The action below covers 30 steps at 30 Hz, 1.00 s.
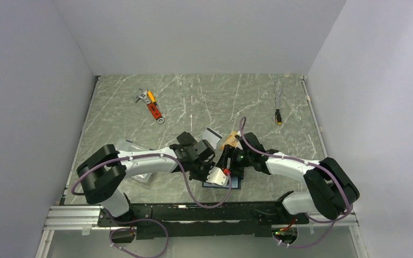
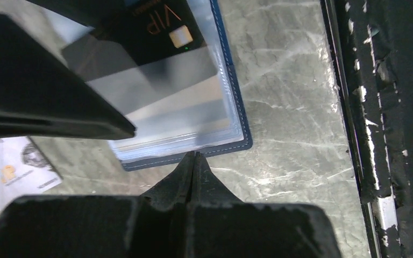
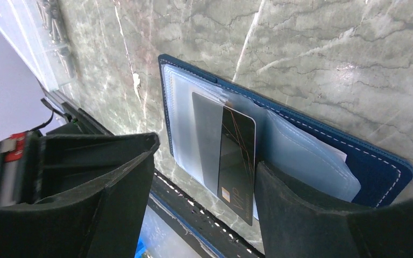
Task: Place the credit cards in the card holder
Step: Insert the credit card into the card holder.
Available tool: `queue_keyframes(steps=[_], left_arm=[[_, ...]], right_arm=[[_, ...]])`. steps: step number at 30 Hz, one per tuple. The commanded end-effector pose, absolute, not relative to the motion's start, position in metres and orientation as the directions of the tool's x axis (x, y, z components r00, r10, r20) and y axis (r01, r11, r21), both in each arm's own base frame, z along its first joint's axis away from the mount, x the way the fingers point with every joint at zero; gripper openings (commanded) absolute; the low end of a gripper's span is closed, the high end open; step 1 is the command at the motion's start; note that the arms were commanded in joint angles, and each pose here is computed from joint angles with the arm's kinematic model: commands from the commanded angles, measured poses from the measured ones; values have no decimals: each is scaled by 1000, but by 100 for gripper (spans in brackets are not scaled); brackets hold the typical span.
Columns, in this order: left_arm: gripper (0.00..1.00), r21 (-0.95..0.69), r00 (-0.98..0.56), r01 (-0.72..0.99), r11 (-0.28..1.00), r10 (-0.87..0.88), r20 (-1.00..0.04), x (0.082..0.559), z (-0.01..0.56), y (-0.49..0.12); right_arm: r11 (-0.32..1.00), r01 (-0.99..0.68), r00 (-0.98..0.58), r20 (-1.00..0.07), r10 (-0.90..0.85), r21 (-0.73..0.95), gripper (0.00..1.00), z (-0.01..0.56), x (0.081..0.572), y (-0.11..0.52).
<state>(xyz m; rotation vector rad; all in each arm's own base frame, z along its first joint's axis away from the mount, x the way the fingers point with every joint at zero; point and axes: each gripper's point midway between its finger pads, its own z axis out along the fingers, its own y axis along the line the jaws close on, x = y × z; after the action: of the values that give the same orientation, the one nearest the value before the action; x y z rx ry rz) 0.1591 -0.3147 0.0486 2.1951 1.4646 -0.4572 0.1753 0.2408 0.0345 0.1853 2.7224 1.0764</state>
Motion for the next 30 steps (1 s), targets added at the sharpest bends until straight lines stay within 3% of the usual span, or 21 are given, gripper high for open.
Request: queue_keyframes(steps=[1,8,14,19,23,27,30], left_arm=[[0,188,386,922,-339,767,-513,159,33,-317],[0,223,392,920,-322,747,-538,162,34,-326],[0,229,460,888,-399,764,-453,153,12,-313],[0,209,471,882,-423,805,-360,153,-7,-300],[0,225,470,882,-415,811,-347,154,-10,-296],[0,229,458,887,-401,826,-327,157,-11,-294],[0,230,454,889,-396,831,-323,157,-10,-292]], right_arm=[[772,73,-974,-122,192,631,70,21,173,229],[732,111,-976,-65,208,672,69,16,167,229],[700,130,-975,-36,218,703,71,23,175,225],[780,109,-983,-51,178,617,73,28,175,212],[809,105,-982,-68,176,578,72,32,173,203],[842,102,-982,-81,169,530,65,33,173,195],[847,95,-981,-96,170,522,51,38,172,191]])
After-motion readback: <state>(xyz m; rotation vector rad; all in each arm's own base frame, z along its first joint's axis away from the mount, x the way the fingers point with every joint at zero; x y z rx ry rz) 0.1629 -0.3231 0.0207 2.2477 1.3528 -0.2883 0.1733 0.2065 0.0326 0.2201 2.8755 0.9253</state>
